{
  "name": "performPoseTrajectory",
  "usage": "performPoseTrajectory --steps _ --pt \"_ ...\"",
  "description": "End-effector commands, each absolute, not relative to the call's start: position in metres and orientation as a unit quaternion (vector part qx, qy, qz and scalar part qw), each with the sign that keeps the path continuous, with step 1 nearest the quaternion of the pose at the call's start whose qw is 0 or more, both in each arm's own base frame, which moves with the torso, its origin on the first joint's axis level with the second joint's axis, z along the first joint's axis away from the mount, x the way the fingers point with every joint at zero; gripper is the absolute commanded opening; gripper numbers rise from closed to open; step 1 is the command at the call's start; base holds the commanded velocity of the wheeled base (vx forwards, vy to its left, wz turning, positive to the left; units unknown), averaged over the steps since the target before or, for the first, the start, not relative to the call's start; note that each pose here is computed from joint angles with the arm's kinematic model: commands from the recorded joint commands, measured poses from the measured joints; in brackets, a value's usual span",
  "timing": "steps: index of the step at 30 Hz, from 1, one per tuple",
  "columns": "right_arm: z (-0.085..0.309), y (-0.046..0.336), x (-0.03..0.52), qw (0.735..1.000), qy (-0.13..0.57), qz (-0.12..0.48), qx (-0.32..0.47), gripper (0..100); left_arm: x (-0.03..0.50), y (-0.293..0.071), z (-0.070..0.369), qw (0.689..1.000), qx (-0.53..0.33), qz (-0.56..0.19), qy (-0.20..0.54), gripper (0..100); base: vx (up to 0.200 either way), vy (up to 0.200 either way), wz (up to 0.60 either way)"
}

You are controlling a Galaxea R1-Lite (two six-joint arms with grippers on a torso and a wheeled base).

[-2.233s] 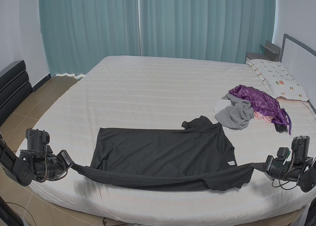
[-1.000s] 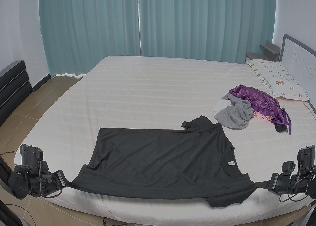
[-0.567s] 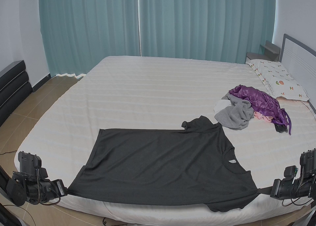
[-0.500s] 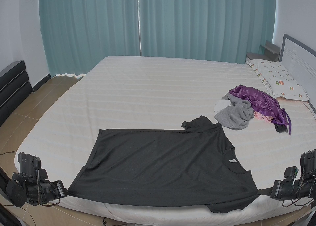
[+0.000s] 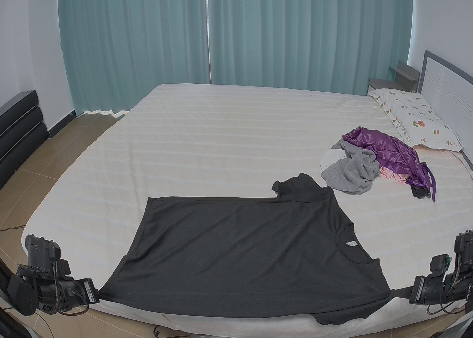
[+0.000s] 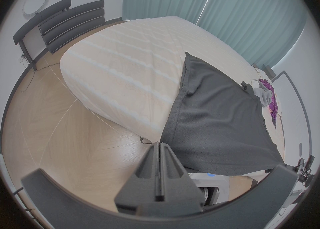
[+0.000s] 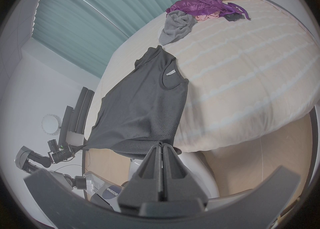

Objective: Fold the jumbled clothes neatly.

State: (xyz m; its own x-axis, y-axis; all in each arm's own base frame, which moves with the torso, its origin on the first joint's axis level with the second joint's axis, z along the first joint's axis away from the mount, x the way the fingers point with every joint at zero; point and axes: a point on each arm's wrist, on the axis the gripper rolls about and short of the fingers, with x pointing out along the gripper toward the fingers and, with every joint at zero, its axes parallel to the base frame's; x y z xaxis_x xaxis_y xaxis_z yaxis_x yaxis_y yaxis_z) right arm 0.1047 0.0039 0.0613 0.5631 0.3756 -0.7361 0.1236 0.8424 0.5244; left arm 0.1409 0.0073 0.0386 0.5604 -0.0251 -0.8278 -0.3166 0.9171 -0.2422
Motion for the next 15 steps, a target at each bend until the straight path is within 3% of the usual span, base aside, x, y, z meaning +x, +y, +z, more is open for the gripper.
performPoseTrajectory --steps 1,15 --pt "0.062 0.004 0.097 0.845 0.456 0.075 0.269 0 0.135 0.007 0.038 0.862 -0.183 0.087 0.464 0 0.000 0.000 0.00" --pt "0.066 0.004 0.077 0.846 0.467 0.064 0.250 0 0.115 0.006 0.048 0.863 -0.161 0.081 0.472 0 0.000 0.000 0.00"
